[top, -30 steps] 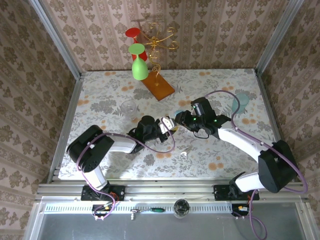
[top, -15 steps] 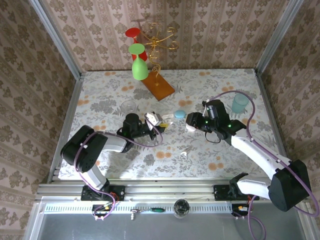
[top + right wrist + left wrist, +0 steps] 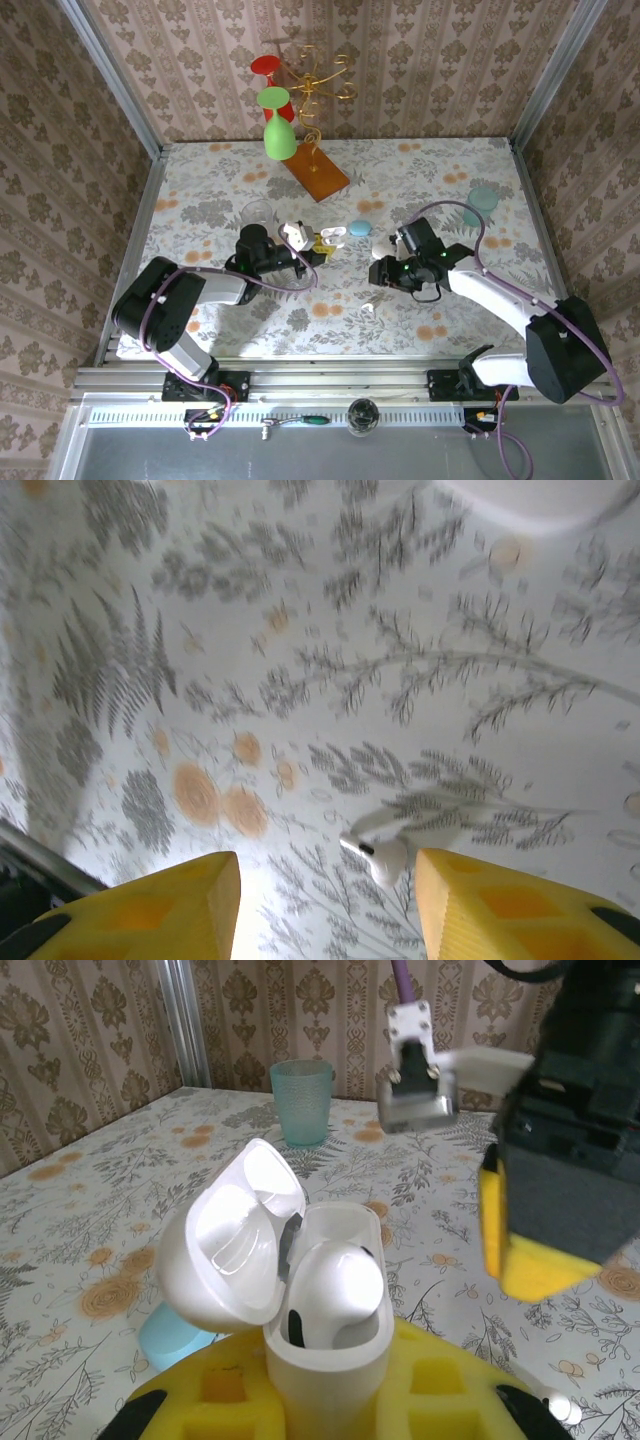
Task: Insert the wireless bluetooth earbuds into the charging case
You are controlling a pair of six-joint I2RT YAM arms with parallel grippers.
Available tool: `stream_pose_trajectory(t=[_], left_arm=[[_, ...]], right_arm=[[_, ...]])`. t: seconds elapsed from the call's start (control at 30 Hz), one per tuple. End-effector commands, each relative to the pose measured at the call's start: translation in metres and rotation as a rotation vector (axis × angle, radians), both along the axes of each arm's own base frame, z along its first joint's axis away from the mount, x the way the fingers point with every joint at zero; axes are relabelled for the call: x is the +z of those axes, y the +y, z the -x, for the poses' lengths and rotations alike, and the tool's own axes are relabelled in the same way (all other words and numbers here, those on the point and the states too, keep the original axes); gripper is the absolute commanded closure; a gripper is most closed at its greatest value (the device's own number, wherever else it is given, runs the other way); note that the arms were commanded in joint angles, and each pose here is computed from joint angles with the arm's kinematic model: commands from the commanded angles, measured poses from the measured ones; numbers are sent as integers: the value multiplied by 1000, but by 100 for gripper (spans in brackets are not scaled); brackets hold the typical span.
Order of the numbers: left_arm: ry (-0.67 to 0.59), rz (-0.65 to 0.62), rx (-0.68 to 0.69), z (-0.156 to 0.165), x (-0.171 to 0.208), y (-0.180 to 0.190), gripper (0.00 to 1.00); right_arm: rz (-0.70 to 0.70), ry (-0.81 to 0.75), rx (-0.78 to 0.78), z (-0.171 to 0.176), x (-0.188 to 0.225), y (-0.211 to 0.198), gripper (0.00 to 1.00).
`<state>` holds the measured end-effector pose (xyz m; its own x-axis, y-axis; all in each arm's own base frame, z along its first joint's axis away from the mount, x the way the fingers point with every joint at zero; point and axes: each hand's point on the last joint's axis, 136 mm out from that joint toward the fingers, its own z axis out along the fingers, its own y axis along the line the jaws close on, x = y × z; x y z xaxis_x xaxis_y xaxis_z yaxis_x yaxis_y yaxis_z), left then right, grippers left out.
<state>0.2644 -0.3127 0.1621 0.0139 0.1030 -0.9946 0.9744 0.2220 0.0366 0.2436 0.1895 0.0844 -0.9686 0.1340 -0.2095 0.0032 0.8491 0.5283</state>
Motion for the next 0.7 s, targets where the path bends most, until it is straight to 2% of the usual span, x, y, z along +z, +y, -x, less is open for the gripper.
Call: stream_pose_trajectory(t=[0.0,0.5,0.67], left_arm=[[-24,20,-20,3,14,1,100],[-26,-6,-6,5,13,5,100],[-26,-7,-2,5,14,6,100]], right_arm=[[-6,104,37,24,-18,6,50],[91,284,46,44,-73,15,66],[117,273,21,38,-78,12,78]])
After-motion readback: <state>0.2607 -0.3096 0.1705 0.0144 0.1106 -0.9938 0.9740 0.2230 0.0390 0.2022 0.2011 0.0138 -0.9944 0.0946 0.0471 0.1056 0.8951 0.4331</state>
